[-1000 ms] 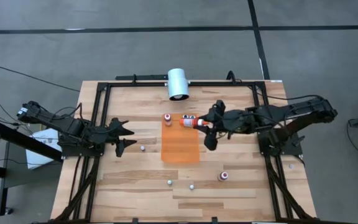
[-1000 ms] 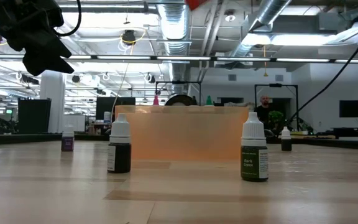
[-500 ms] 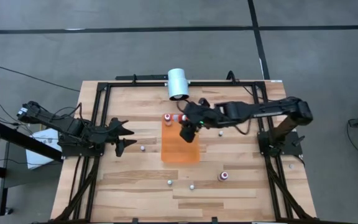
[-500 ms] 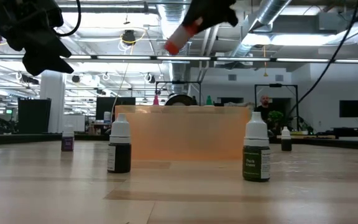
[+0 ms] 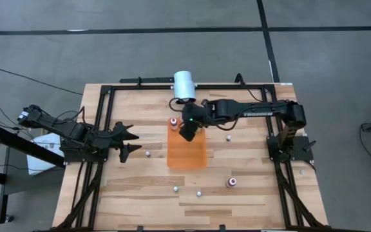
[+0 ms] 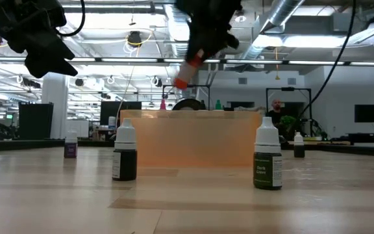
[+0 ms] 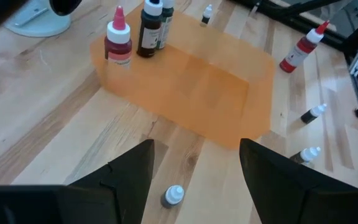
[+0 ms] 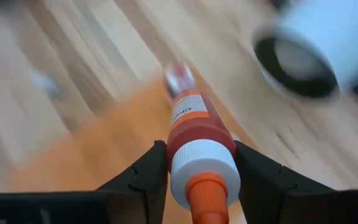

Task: Pick & Place food coloring
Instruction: Put the large orange food coloring bottle into the bin

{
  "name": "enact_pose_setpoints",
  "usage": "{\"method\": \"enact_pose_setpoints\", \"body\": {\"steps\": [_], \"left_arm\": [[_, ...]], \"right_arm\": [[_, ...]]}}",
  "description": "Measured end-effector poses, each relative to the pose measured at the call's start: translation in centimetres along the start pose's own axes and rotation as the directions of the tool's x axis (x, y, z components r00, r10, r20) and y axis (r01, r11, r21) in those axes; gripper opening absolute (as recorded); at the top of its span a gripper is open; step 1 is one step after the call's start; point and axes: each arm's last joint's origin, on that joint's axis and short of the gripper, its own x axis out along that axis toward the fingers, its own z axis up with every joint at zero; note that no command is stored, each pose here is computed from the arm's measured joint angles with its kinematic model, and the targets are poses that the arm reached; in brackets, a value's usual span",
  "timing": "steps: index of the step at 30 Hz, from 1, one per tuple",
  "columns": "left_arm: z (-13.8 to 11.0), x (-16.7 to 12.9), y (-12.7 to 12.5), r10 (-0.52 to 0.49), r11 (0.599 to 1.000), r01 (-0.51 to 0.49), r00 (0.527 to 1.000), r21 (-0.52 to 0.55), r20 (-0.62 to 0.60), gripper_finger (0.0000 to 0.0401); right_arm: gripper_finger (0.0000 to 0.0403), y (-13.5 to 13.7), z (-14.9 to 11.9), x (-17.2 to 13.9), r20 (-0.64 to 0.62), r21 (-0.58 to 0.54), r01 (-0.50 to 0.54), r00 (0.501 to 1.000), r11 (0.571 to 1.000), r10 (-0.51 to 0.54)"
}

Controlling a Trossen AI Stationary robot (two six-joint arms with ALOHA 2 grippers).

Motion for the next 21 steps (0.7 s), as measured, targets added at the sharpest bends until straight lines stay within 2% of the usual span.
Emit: {"method": "enact_pose_setpoints", "body": {"steps": [1, 3, 5, 12, 21], "left_arm": [[0.0, 0.0, 0.0, 0.0, 1.0, 0.0, 1.0, 0.003, 0.001, 0.0229], [0.0, 0.0, 0.0, 0.003, 1.0, -0.003, 1.0, 0.007, 0.003, 0.0229], [0.0, 0.0, 0.0, 0.014, 1.0, -0.014, 1.0, 0.014, 0.009, 0.0229], [0.0, -0.1, 0.2, 0.03, 0.999, -0.031, 0.999, 0.026, 0.015, 0.0229], [0.0, -0.1, 0.2, 0.034, 0.999, -0.035, 0.999, 0.025, 0.018, 0.0229]], "right_arm": [[0.015, -0.2, -0.3, 0.3, -0.036, -0.007, 0.018, 0.999, 1.0, -0.018], [0.0151, 0.0, 0.0, 1.0, -0.019, 0.004, 0.012, 1.0, 1.0, -0.012], [0.0147, 0.0, -0.5, 1.4, -0.062, -0.006, 0.03, 0.998, 1.0, -0.031], [0.0146, 0.7, -0.6, 3.6, -0.086, -0.011, 0.022, 0.996, 1.0, -0.022], [0.0143, 1.2, -1.4, 6.5, -0.151, -0.061, 0.038, 0.987, 0.997, -0.047]]}}
